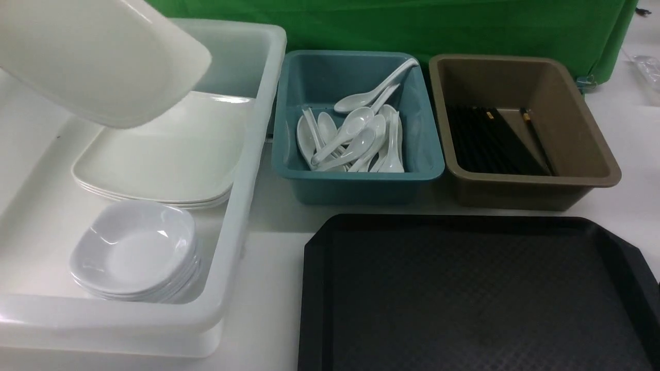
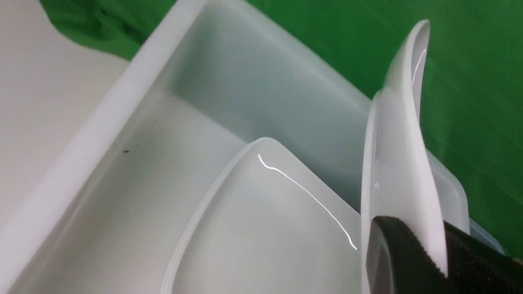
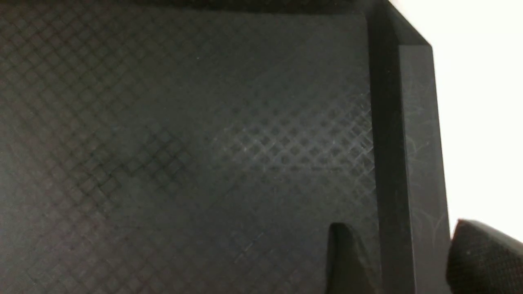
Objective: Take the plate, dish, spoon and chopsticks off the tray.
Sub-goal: Use the left arm to put the plate into the large storage box on the left
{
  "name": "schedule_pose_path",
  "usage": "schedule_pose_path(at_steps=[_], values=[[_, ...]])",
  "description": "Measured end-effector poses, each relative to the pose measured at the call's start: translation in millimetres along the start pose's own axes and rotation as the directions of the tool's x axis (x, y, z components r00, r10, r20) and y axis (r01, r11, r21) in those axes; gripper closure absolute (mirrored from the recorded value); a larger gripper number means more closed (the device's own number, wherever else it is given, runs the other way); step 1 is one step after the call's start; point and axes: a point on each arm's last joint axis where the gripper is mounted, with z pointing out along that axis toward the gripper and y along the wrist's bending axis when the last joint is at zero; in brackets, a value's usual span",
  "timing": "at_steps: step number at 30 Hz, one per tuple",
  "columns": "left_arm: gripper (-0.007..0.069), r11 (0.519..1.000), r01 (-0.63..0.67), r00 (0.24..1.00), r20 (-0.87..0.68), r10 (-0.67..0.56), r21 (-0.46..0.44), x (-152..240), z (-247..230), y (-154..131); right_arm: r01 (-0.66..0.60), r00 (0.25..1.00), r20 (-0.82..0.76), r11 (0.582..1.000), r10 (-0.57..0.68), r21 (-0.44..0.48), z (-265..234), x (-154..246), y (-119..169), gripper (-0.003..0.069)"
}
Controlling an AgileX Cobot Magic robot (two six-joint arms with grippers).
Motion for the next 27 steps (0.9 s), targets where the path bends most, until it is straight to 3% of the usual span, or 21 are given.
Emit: schedule_pose_path(at_steps=[5,10,20,25,27], values=[[0.0596,0.998,0.067,0.998,0.010,-0.067,0.003,28,40,12,0.001,1.000,0.019,1.000,-0.001,-0.002,0,-2,0,0.0287],[0.0596,0.998,0.055,0.997,-0.046,-0.055,-0.014,50,80,12,0.002,1.000,0.030,1.000,-0.002,-0.003,0,-3,0,0.0287],[0.0590,0.995,0.029,0.991,-0.124,-0.040,-0.090,71,109,29,0.001,0.998,0.056,1.000,-0.001,-0.003,-5,-9,0,0.0287],[0.0473,0.987,-0.061,0.979,-0.203,0.029,-0.151,78,108,36,0.003,0.996,0.086,1.000,-0.002,-0.004,-11,-16,0,0.0287],[0.0379,0.981,-0.103,0.967,-0.248,0.060,-0.163,82,108,38,0.000,0.995,0.099,1.000,0.001,-0.005,-13,-19,0,0.0287]])
